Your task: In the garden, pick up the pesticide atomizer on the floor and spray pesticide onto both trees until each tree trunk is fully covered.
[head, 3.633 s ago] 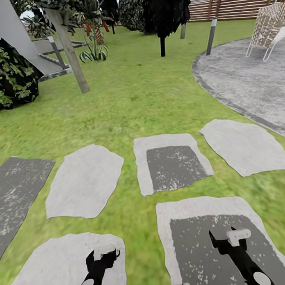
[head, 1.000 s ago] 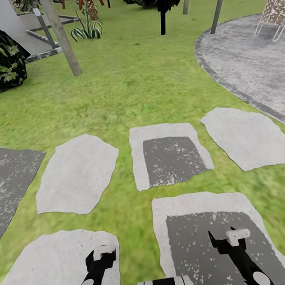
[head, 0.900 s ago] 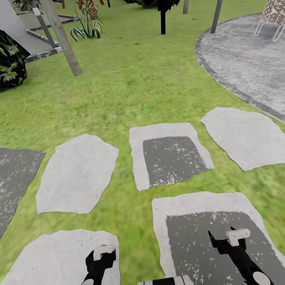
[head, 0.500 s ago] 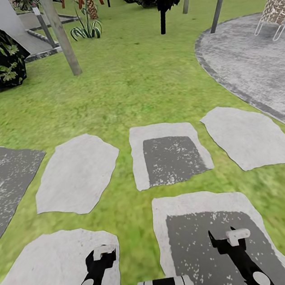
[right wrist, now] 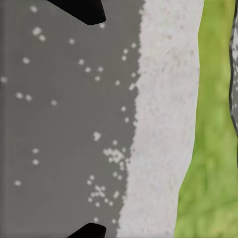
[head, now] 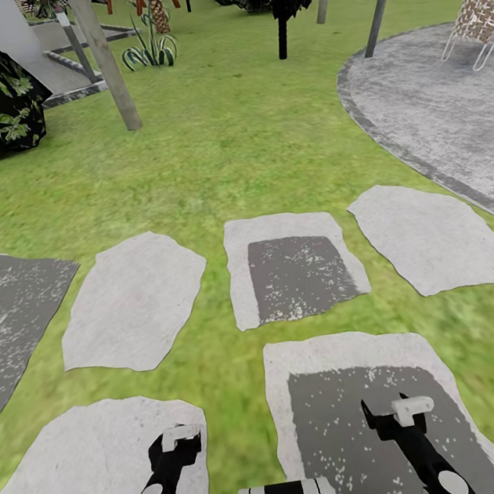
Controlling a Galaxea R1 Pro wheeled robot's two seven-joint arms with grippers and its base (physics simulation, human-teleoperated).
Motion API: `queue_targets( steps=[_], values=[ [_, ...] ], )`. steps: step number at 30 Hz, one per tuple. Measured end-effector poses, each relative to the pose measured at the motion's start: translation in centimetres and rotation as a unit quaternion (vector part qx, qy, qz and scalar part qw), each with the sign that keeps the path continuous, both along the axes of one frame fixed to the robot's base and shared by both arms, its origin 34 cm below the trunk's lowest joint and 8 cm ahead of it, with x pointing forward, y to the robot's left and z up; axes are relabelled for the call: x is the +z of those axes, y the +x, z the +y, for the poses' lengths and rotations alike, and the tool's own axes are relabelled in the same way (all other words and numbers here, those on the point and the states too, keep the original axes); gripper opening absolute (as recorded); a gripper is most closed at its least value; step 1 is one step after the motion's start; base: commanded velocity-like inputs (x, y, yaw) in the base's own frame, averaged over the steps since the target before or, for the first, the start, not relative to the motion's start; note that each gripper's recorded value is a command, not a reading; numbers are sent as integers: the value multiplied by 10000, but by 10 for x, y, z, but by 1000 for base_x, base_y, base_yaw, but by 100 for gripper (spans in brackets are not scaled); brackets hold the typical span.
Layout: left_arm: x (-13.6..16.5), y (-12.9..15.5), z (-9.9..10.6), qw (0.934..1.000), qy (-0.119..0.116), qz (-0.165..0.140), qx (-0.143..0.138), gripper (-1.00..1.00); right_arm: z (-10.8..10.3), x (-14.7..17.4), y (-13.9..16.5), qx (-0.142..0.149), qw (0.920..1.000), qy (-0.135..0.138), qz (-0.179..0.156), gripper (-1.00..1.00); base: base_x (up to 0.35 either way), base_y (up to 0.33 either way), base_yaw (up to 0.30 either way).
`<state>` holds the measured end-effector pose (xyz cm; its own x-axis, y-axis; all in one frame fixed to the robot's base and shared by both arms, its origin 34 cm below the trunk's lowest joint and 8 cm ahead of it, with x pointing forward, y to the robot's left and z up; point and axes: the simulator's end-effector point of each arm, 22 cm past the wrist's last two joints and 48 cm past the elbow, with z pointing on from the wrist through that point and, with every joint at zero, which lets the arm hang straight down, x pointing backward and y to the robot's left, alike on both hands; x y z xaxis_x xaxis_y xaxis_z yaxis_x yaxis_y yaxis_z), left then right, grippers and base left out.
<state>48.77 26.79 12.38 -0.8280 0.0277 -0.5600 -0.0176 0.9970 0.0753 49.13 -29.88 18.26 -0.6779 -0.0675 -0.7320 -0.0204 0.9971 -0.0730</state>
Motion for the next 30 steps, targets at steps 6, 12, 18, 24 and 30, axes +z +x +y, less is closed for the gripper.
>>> queue_targets(
  steps=[6, 12, 18, 24, 30],
  values=[
    [0, 0, 0, 10000, 2, 5, 1, 100, 0, 0, 0, 0, 10000, 0, 0, 100, 0, 0, 0],
    [0, 0, 0, 10000, 3, 1, 2, 100, 0, 0, 0, 0, 10000, 0, 3, 100, 0, 0, 0],
    [-3, -3, 0, 10000, 3, 39, 2, 100, 0, -3, -3, 0, 10000, 0, 41, 100, 0, 0, 0],
    [-6, -5, 0, 10000, 3, 70, 2, 100, 0, -6, -5, 0, 10000, 0, 73, 100, 0, 0, 0],
    [-6, -5, 1, 10000, 3, 70, 8, 100, 0, -6, -5, 0, 10000, 0, 76, 100, 0, 0, 0]
  ],
)
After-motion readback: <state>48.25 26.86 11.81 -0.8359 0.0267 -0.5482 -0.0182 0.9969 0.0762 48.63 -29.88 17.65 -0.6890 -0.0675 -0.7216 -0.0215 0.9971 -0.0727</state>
